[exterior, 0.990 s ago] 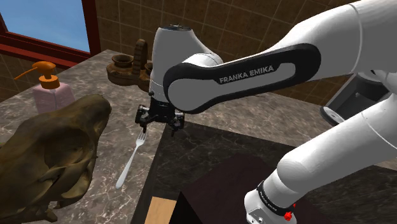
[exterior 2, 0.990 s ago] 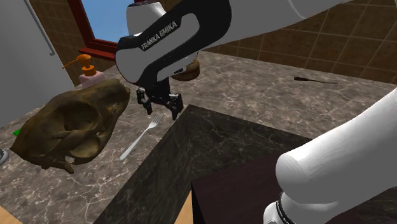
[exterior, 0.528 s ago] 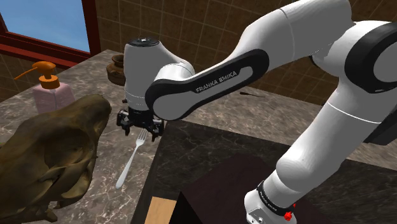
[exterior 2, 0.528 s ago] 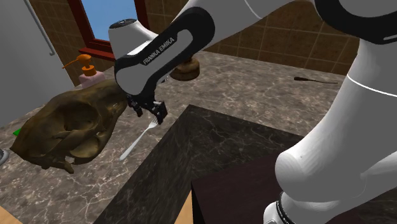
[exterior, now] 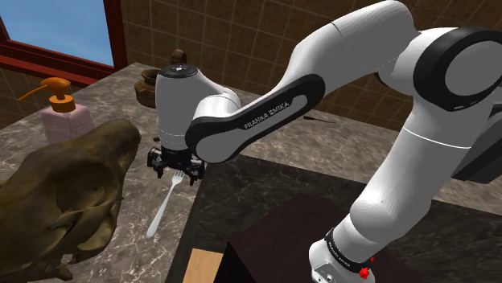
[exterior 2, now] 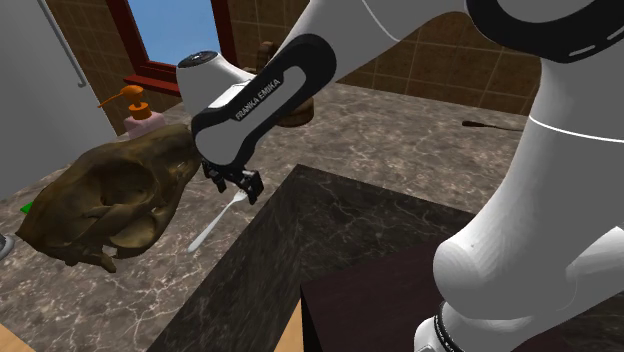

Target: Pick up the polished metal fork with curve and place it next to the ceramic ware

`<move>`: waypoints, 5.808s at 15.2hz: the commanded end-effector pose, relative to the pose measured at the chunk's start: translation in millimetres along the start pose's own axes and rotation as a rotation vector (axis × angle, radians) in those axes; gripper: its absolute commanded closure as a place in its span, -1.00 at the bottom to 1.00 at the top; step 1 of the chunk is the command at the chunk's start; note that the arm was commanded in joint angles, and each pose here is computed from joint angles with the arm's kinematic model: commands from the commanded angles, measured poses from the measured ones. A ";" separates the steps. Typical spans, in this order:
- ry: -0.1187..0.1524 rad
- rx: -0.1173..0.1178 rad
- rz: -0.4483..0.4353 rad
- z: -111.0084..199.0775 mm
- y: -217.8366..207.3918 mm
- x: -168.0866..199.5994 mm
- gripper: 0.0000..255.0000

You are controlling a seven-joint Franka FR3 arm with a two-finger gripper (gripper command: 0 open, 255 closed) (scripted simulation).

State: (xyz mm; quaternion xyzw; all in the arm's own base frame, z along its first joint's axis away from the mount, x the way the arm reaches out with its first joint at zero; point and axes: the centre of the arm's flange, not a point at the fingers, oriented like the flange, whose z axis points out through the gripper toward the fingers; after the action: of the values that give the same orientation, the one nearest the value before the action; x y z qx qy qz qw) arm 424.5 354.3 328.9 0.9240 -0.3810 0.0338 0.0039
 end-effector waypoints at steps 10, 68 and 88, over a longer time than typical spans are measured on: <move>0.000 0.000 0.000 0.7 0.1 0.1 1.00; 0.000 0.000 0.000 -278.1 -5.0 18.1 1.00; 0.000 0.000 0.000 -306.1 24.0 175.9 1.00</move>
State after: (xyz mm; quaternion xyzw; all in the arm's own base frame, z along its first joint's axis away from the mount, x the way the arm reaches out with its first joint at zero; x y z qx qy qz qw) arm 508.3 237.8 645.8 0.9236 -0.3818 0.0336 0.0039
